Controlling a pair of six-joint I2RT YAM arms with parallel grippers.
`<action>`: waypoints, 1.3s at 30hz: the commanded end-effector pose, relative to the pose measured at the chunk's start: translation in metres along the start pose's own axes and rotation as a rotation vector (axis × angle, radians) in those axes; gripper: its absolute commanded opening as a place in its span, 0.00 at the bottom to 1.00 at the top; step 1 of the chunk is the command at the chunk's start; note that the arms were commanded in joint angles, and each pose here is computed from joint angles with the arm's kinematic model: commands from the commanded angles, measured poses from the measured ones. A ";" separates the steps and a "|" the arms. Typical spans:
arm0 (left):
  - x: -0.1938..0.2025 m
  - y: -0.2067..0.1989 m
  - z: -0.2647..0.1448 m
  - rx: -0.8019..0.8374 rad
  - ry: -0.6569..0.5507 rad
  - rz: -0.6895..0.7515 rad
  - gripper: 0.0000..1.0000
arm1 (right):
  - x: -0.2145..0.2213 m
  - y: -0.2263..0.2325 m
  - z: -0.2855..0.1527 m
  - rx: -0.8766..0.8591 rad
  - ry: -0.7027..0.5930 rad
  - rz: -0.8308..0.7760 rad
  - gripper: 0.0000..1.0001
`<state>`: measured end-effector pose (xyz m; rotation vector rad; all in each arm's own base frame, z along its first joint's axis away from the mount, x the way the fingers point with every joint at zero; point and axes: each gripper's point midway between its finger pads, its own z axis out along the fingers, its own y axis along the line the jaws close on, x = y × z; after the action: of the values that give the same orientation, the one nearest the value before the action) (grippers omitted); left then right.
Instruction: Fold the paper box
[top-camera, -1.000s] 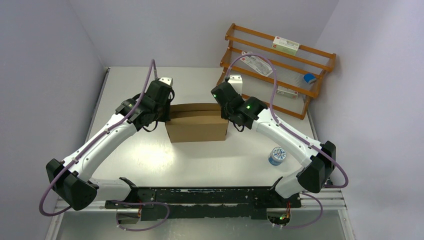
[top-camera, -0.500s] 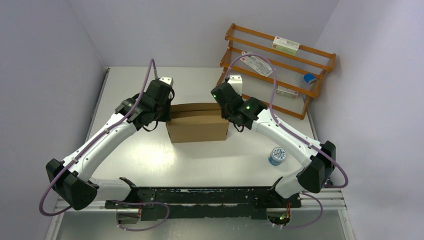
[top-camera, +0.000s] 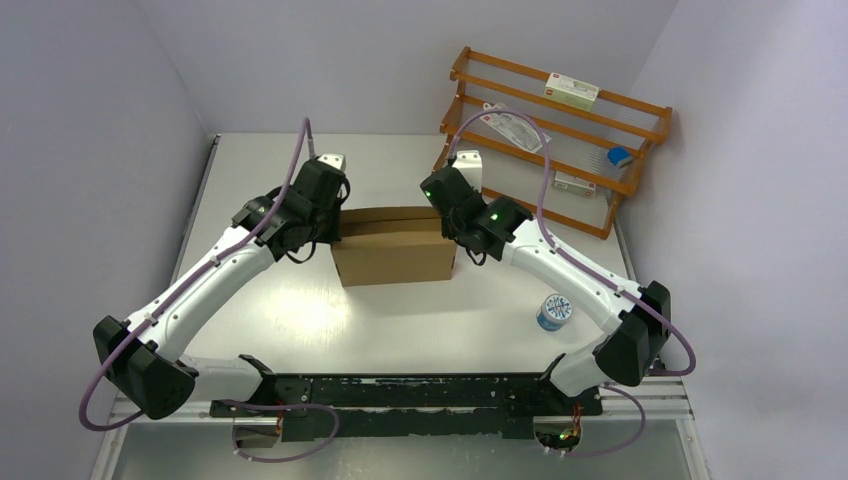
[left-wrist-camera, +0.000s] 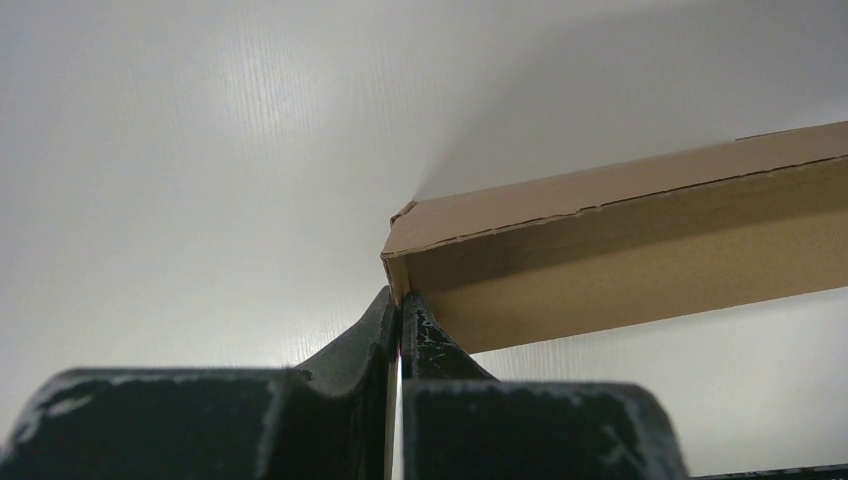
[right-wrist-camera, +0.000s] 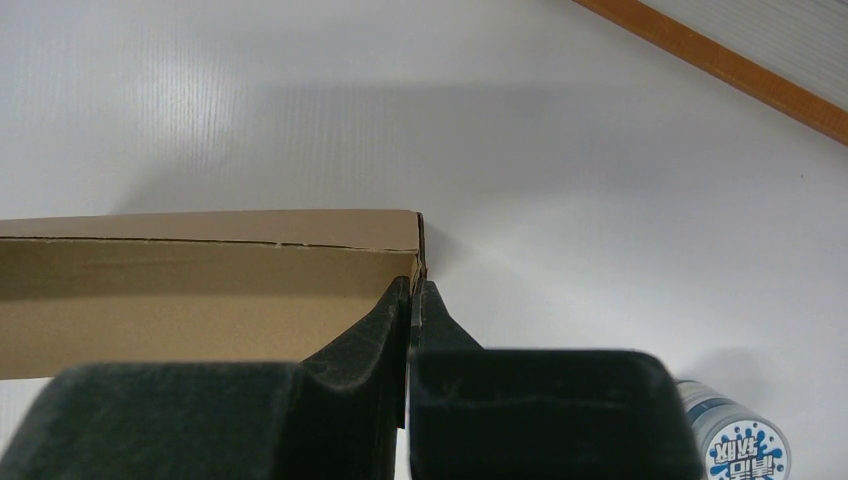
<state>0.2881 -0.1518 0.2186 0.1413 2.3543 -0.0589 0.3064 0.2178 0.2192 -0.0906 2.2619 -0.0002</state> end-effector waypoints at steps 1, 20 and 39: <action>0.006 -0.024 0.004 0.090 0.005 0.008 0.05 | 0.030 0.031 0.004 -0.109 0.088 -0.019 0.00; 0.018 -0.032 -0.011 0.229 -0.097 -0.096 0.21 | 0.029 0.025 -0.006 -0.144 0.021 0.047 0.08; -0.022 -0.012 -0.062 0.252 -0.326 -0.230 0.71 | -0.026 0.024 -0.045 -0.293 -0.114 0.142 0.65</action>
<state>0.2550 -0.1603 0.2449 0.0441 2.1233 -0.3995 0.2803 0.2393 0.2246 -0.1331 2.2313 0.2852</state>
